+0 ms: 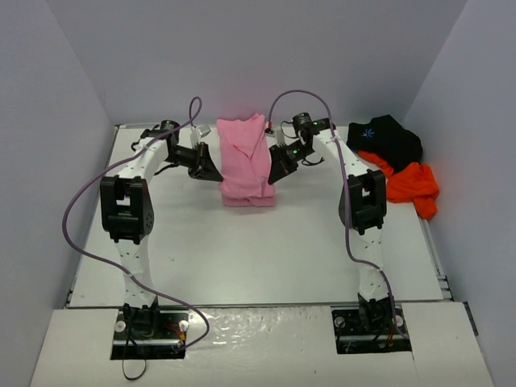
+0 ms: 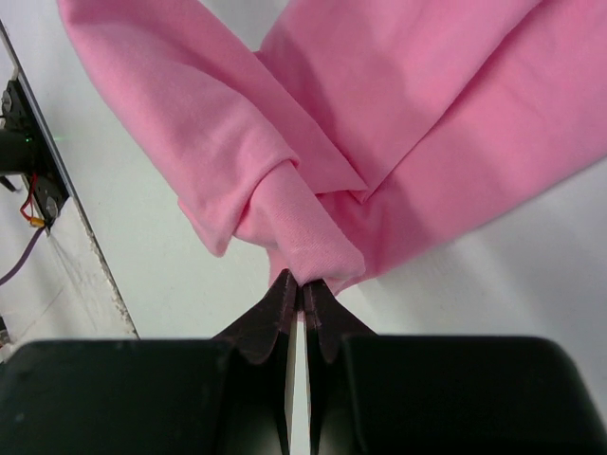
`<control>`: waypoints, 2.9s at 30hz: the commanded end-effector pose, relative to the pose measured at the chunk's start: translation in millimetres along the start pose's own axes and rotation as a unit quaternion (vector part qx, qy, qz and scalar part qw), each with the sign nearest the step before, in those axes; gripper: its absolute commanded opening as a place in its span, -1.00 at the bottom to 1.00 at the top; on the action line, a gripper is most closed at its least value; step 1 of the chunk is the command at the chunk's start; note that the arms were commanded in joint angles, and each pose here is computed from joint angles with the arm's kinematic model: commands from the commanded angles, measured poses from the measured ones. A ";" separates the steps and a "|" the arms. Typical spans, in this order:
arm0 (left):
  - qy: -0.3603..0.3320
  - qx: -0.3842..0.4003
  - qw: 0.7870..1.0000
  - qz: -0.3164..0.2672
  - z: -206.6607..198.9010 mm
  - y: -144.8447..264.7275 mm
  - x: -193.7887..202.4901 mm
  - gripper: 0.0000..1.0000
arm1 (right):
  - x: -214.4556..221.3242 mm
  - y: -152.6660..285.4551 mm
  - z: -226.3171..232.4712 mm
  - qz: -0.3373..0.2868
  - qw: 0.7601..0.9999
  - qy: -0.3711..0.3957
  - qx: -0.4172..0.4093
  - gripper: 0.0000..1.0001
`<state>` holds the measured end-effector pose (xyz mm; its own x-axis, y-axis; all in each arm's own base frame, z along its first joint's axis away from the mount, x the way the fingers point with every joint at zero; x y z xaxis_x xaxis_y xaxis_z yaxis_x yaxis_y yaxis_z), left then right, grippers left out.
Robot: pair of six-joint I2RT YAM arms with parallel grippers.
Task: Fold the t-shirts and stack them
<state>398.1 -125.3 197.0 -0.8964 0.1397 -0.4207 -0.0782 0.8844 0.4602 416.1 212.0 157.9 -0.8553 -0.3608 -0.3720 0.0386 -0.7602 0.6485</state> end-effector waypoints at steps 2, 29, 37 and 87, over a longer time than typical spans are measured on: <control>-0.051 0.005 0.998 -0.041 -7.3 14.7 -34.2 -1.00 | -23.8 19.8 3.1 -0.038 0.999 0.016 0.005 -1.00; -0.141 -0.089 0.978 -0.126 59.5 2.8 -111.4 0.70 | -74.5 -4.4 -65.6 -0.113 0.977 0.089 0.159 0.14; -0.166 -0.087 0.972 -0.141 17.6 18.2 -110.0 0.48 | -78.7 35.7 -15.9 -0.136 0.960 0.140 0.202 0.00; -0.181 -0.065 0.970 -0.148 -17.6 14.4 -65.0 -1.00 | 6.1 -121.2 -26.2 0.058 0.963 0.119 0.233 -1.00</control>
<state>444.4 -120.4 218.9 -0.6963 0.0525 -0.7158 -0.3769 0.8220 0.4269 426.4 292.6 81.8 -0.6865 -0.5537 -0.4714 -0.1983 -0.4811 0.8539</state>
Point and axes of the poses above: each gripper's point midway between its finger pads, its own y axis back along the fingers, its own z axis along the line the jaws close on, x = y × z, the point moved 7 cm from there along y, back along the fingers, and after that the axes turned 12 degrees about -y, right-handed, at the moved point
